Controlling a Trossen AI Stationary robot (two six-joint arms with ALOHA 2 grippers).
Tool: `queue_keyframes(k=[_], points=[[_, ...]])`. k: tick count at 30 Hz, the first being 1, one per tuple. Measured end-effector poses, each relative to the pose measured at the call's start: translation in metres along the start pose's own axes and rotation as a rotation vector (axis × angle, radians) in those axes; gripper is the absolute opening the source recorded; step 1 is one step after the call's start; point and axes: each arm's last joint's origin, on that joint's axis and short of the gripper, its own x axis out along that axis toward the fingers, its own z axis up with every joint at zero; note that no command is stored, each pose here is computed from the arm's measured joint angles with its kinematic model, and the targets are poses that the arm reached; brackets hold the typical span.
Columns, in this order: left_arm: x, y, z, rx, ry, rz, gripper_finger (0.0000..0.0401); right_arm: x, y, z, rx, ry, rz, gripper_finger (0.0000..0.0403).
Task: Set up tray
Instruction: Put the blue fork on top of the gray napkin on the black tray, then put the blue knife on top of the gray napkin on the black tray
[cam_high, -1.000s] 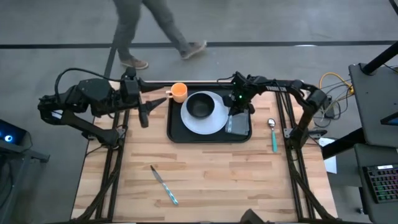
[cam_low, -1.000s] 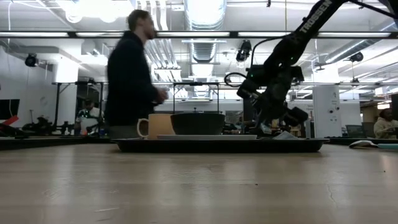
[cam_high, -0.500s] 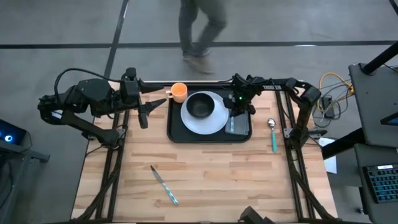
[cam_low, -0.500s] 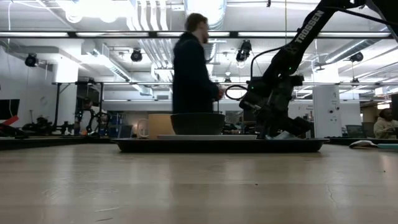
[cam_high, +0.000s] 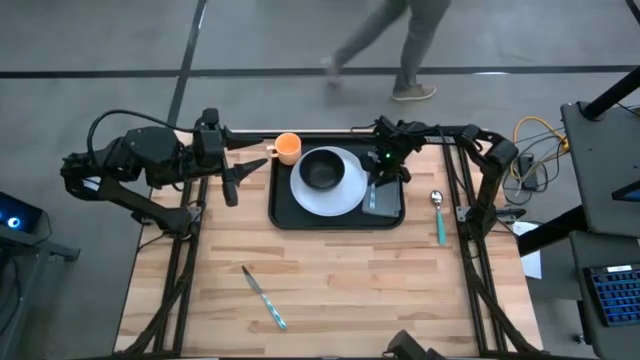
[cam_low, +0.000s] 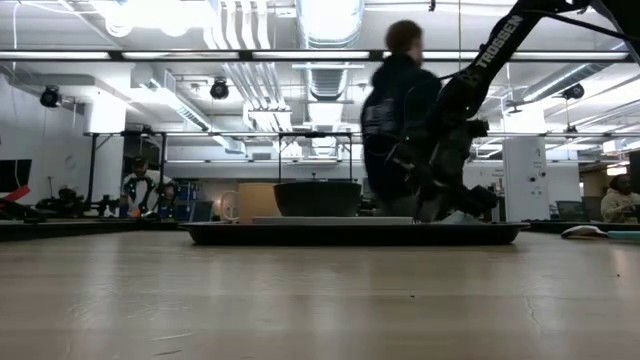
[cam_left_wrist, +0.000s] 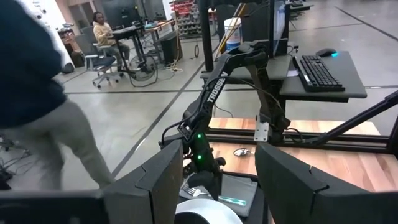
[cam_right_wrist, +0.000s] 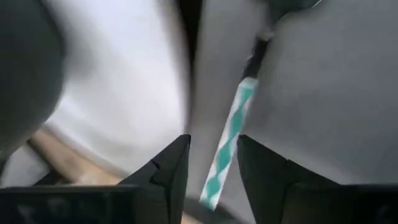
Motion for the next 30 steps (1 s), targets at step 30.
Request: queue_keyframes(k=[30], points=[[0.031, -0.137, -0.162, -0.916, 1.024, 0.543, 0.0152, -0.119, 0.057, -0.194, -0.802, -0.494, 0.11, 0.0181]])
